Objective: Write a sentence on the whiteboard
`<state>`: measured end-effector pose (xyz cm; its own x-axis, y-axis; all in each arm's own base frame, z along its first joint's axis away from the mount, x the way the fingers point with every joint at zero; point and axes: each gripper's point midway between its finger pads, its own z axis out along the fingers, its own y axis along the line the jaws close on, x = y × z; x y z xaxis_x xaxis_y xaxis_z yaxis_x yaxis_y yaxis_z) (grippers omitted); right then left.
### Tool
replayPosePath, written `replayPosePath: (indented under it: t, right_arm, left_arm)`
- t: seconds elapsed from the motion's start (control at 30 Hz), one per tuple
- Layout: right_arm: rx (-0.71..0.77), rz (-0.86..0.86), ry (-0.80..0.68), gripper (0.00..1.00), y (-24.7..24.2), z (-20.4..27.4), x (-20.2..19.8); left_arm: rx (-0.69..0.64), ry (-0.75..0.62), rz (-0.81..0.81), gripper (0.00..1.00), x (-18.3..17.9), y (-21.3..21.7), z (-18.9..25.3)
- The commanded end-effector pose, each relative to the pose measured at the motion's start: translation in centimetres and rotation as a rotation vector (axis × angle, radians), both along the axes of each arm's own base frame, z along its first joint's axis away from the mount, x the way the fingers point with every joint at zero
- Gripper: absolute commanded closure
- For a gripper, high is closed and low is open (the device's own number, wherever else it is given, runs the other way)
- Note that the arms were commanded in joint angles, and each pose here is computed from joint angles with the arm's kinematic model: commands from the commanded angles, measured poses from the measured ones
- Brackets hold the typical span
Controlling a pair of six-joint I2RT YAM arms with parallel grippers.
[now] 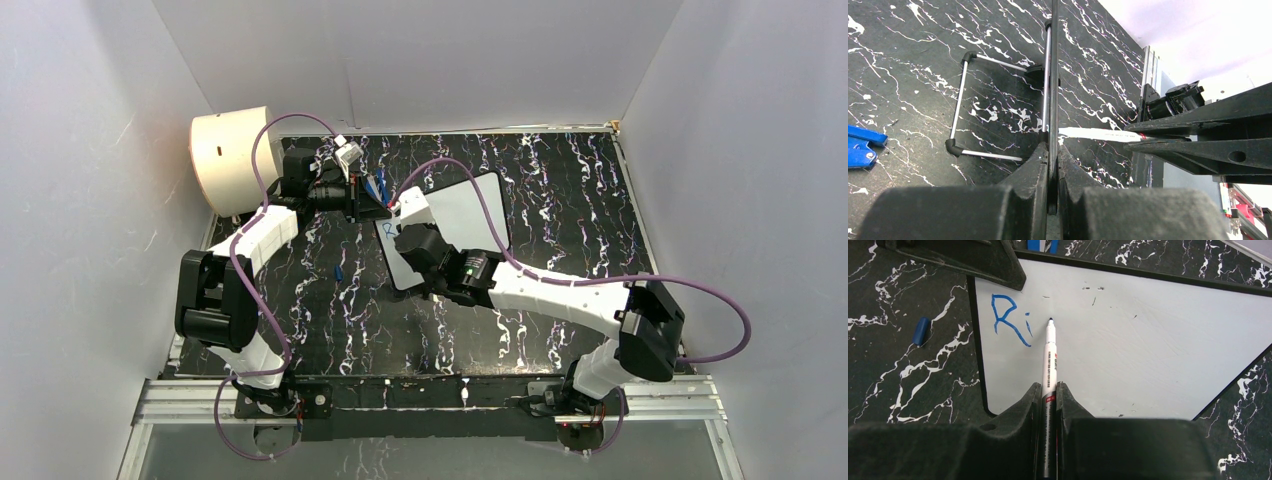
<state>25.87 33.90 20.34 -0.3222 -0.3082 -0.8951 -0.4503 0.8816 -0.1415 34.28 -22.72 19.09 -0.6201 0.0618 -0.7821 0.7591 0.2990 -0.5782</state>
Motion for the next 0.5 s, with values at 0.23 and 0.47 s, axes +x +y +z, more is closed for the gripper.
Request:
replayPosePath:
  t: [0.23,0.47]
  right_arm:
    - [0.057,-0.028,-0.050,1.00,0.89,1.97,1.30]
    - [0.068,-0.014,-0.055,1.00,1.29,2.28,1.33]
  left_arm:
    - [-0.020,-0.056,-0.023,1.00,-0.98,-0.11,2.32]
    - [-0.018,-0.056,-0.021,1.00,-0.98,-0.11,2.33]
